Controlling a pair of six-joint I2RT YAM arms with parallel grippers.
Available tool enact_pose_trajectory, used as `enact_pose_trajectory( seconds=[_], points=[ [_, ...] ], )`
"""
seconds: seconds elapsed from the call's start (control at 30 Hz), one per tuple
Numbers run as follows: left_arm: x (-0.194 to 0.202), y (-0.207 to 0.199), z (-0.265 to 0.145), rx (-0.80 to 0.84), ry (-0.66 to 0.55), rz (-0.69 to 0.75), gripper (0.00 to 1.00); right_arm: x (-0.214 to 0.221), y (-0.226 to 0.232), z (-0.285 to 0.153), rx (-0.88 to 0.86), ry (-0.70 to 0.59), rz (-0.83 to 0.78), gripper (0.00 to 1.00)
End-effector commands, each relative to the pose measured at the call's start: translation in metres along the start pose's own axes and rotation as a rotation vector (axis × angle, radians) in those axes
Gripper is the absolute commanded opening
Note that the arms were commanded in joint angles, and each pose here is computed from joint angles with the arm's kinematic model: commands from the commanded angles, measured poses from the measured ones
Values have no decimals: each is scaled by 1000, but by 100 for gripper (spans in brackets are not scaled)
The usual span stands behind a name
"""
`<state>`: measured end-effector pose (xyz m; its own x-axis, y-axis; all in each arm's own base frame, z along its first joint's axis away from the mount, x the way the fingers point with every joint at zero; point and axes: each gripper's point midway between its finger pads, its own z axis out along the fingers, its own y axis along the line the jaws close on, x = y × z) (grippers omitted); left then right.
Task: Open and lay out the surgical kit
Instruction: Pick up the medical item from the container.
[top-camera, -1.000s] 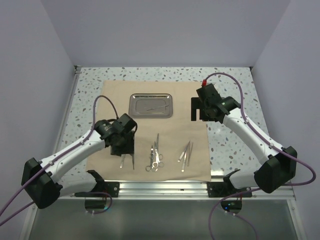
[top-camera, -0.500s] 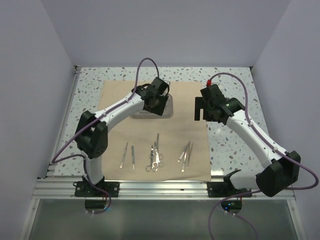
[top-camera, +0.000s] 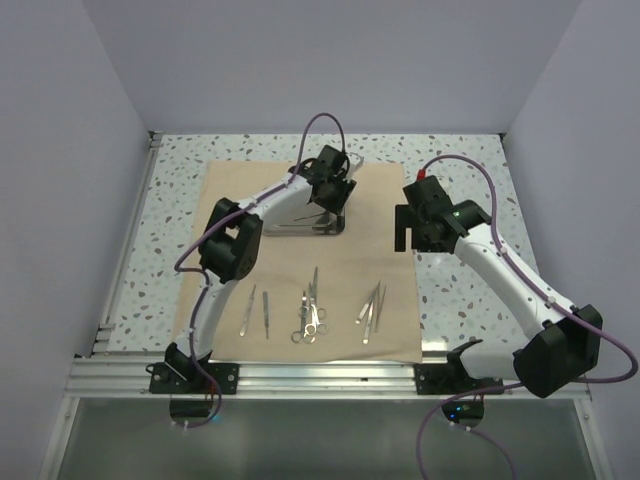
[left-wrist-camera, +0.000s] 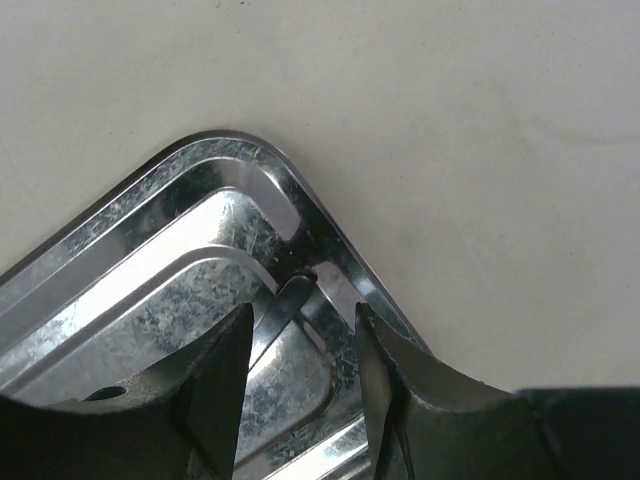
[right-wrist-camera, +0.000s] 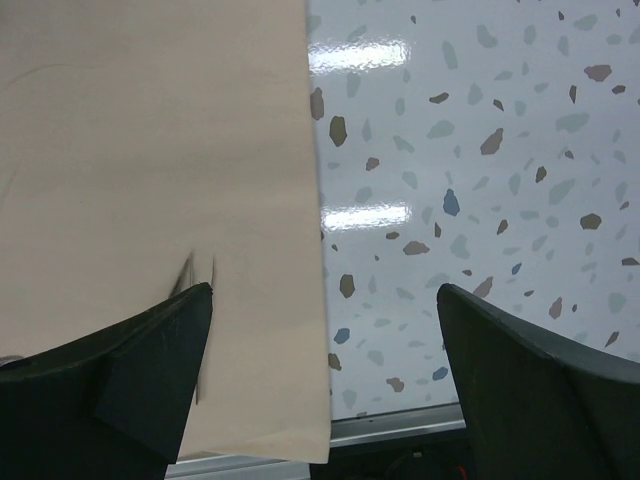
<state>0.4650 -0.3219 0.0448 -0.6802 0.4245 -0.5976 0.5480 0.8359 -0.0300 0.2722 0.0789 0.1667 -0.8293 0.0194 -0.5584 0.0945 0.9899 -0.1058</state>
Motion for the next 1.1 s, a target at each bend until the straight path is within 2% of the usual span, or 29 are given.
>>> enact_pose_trajectory(
  seconds=[0.0,0.17,0.3,0.53,0.6,0.77,1.07],
  points=[
    [-28,-3,4,55,-71,59,49,1,-12,-5,34,-8,-10,98],
    [-4,-2,17,65,-16,64,49,-2,-16,-4,44,-12,-4,99],
    [24,20,30,25,58,67,49,-4,-15,-1,41,-5,1,98],
    [51,33,37,26,123,41,47,-5,-13,1,34,1,4,98],
    [61,27,37,58,155,49,42,-7,-14,2,36,-3,7,99],
    [83,7,28,143,216,62,40,-8,-14,3,38,-2,9,98],
    [129,-21,22,141,351,81,34,-2,-14,6,27,4,20,98]
  ],
)
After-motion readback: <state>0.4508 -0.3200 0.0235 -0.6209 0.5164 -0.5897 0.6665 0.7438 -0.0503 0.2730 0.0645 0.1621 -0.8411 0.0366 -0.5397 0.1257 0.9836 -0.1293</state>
